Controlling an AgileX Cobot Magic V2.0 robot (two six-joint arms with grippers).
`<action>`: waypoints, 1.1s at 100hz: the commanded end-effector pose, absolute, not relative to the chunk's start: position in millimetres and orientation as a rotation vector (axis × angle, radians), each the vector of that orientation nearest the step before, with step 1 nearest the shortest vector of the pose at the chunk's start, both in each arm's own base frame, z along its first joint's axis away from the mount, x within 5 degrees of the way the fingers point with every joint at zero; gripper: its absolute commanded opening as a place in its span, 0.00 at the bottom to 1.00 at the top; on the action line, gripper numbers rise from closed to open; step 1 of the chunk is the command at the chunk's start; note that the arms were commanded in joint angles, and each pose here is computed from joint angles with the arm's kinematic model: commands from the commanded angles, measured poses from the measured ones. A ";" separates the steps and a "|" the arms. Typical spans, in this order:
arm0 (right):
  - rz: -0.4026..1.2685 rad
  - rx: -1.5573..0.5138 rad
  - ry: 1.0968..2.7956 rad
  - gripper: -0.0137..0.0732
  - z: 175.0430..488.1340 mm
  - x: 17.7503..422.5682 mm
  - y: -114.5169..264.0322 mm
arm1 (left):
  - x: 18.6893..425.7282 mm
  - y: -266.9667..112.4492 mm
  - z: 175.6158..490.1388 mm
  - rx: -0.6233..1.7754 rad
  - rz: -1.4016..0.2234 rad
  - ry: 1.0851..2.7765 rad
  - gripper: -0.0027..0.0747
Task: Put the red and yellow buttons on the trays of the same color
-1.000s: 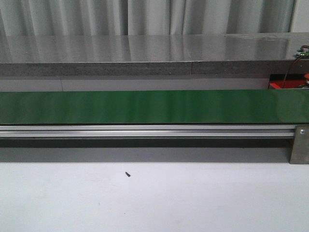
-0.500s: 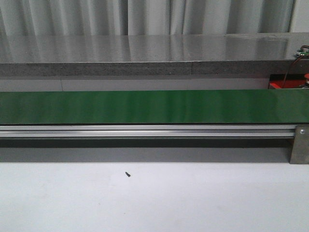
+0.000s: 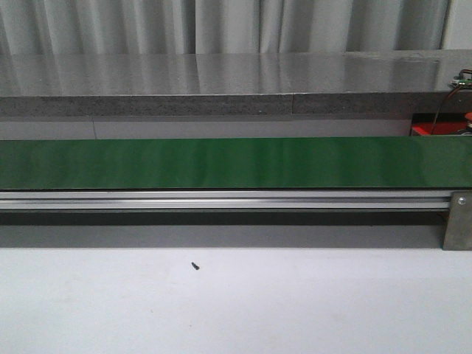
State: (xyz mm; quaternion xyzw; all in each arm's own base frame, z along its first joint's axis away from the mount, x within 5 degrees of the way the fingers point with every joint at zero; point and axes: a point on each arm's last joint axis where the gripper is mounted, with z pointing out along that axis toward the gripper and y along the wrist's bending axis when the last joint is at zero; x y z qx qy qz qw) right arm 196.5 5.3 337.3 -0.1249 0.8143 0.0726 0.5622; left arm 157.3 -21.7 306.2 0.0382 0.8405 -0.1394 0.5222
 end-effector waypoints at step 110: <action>0.019 -0.056 1.501 0.08 234.0 53.1 2.4 | 159.2 -21.2 318.9 0.057 -0.339 1.948 0.01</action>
